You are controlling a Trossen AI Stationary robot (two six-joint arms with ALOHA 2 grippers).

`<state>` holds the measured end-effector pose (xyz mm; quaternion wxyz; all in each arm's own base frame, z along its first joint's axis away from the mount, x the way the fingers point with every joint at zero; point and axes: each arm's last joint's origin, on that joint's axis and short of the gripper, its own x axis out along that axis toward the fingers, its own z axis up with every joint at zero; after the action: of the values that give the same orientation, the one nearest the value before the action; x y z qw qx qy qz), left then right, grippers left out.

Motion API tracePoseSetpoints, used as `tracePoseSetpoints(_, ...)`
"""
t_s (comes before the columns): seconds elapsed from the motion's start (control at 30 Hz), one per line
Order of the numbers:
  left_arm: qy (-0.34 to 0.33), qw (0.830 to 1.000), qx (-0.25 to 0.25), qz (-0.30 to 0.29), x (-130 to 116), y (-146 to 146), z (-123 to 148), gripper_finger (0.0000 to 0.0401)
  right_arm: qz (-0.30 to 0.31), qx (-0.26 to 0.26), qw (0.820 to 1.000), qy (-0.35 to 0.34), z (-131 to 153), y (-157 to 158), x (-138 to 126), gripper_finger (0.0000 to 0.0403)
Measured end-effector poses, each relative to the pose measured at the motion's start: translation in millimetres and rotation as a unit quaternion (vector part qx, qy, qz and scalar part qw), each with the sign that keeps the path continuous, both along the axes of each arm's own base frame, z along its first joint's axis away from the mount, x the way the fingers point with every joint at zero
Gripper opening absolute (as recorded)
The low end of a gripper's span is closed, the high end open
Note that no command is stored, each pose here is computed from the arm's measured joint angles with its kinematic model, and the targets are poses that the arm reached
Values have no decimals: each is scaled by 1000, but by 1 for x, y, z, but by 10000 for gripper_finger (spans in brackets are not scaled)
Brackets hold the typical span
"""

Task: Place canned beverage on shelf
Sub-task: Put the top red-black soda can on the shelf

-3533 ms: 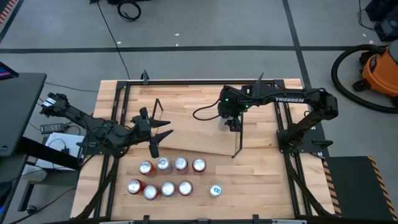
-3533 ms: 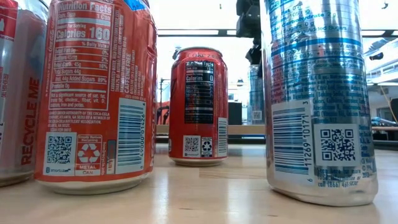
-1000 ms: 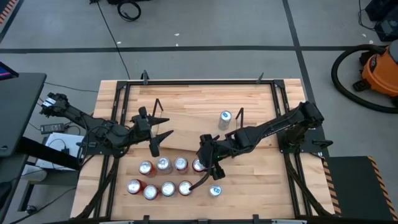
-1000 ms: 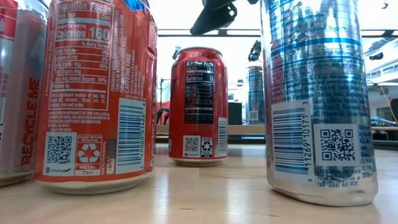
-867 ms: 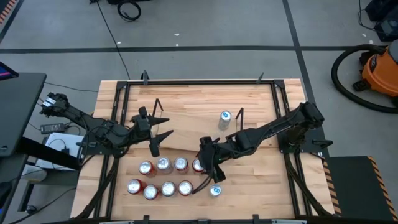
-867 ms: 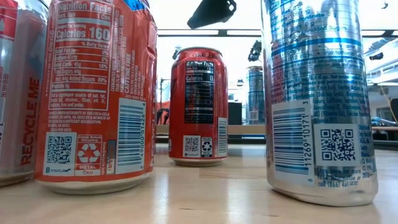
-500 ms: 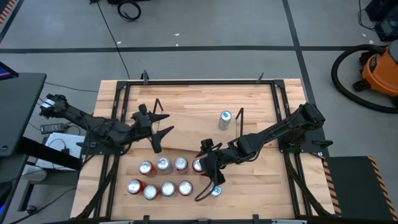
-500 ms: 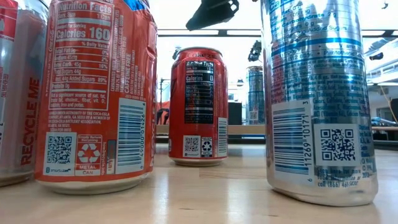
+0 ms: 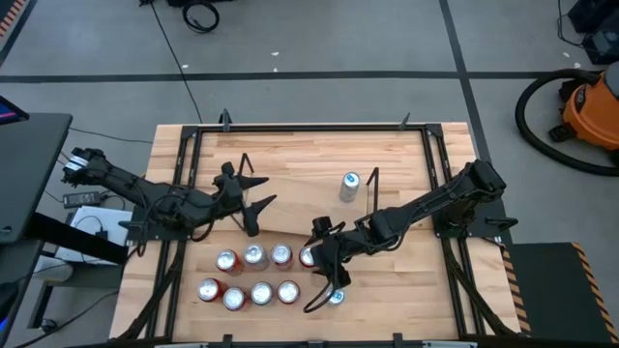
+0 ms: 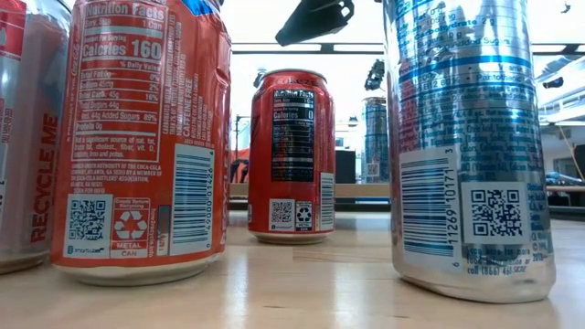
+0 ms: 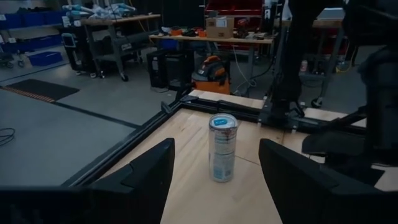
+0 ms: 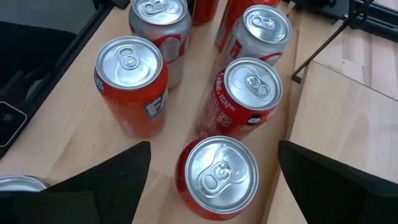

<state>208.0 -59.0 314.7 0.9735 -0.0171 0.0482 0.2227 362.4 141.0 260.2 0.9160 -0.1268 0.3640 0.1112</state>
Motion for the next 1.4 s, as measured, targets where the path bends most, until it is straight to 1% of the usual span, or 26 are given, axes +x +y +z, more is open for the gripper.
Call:
tracePoseSetpoints(0.27, -3, 1000, -1, -1, 0, 0, 1, 244, 2, 1, 1000, 0, 0, 0, 0, 362)
tracePoseSetpoints(0.37, -3, 1000, -1, -1, 0, 0, 1, 244, 4, 10, 1000, -16, -5, 1, 1, 362)
tracePoseSetpoints(0.47, -3, 1000, -1, -1, 0, 0, 1, 244, 5, 10, 1000, -16, -11, 1, 1, 362)
tracePoseSetpoints(0.83, -3, 1000, -1, -2, 0, 0, 1, 244, 7, 14, 1000, -20, -9, 1, 1, 362)
tracePoseSetpoints(1.0, -3, 1000, -1, -2, 0, 0, 1, 244, 16, 22, 999, -31, -7, 4, 2, 362)
tracePoseSetpoints(1.2, -2, 1000, 1, -2, 0, 0, 1, 244, 33, 14, 998, -41, -6, 9, 1, 362)
tracePoseSetpoints(1.4, -2, 1000, 1, -2, 0, 0, 1, 244, 24, 6, 999, -44, -6, 9, 1, 362)
